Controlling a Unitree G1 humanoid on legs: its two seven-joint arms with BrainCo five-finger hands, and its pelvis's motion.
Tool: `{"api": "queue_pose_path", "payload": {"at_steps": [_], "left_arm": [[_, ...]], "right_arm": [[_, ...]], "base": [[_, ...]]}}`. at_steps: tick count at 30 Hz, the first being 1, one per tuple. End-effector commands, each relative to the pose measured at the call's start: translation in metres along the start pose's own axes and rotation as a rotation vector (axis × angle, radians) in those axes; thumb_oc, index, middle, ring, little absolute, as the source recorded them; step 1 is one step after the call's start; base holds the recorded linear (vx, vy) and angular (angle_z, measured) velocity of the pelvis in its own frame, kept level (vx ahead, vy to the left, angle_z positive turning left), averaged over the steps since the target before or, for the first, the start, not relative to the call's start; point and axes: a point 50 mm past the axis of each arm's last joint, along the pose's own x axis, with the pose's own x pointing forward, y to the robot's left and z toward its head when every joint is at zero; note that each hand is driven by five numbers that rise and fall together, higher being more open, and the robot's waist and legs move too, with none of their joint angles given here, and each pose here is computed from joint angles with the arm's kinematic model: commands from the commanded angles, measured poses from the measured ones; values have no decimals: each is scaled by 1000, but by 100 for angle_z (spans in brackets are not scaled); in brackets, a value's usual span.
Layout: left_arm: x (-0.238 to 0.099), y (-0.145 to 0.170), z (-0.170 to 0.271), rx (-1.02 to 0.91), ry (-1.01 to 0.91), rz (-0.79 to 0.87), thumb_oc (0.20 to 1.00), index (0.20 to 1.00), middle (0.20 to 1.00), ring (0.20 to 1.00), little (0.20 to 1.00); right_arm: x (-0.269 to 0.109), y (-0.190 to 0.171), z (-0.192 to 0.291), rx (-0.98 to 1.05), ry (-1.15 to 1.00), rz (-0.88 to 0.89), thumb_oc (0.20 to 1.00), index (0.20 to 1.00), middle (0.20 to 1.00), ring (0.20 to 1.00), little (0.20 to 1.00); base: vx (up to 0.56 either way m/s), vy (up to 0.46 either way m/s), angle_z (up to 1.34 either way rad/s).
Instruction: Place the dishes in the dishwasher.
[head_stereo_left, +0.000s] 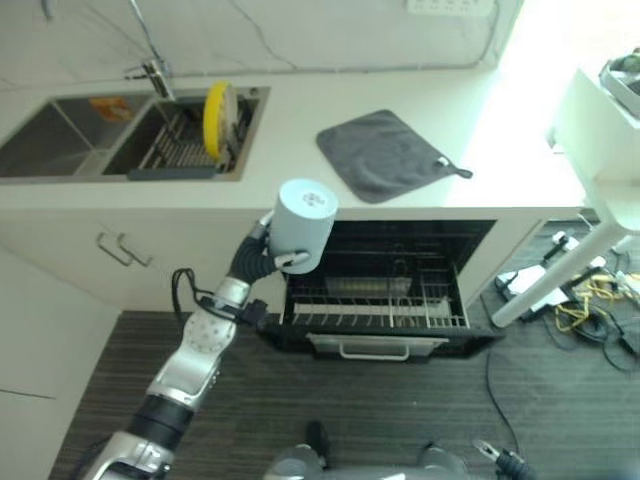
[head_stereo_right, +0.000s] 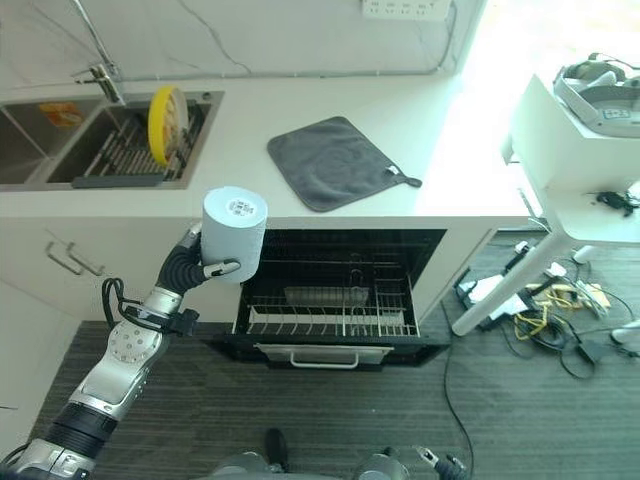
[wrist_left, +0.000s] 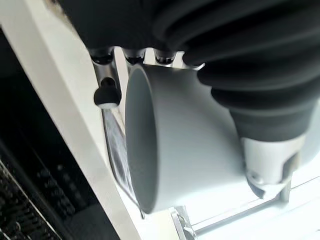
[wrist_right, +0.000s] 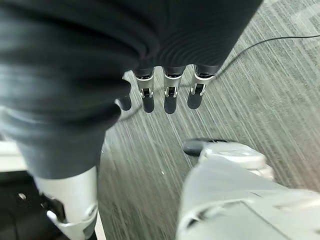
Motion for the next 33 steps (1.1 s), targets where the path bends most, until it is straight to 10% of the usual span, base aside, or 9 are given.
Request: {"api": "queue_pose_path", "payload": {"at_steps": [1, 11, 16, 23, 33], "left_arm": [[17, 13, 33, -38, -188, 82, 200, 200, 200, 200, 200], [8, 14, 18, -211, -137, 149, 200, 200, 200, 200, 200], [17, -1, 1, -299, -125, 237, 200, 200, 200, 200, 200], [20, -25, 3, -285, -125, 202, 200, 200, 200, 200, 200], [3, -39, 16, 21, -238, 398, 200, 200, 200, 200, 200]], "right_arm": [[1, -22, 10, 230, -34, -143, 1000, 1000, 1000, 1000, 1000], [-39, -43, 109, 576, -738, -150, 1000, 1000, 1000, 1000, 1000], [-147, 32, 201, 350, -1422, 586, 1000, 1000, 1000, 1000, 1000], [-199, 83, 216, 100, -1527, 997, 1000, 1000, 1000, 1000, 1000], [-221, 138, 224, -67, -1512, 1000, 1000, 1000, 1000, 1000, 1000]], "base": [[23, -138, -11], [-3, -81, -17], [-27, -11, -65], [20, -21, -22], [61, -73, 32]]}}
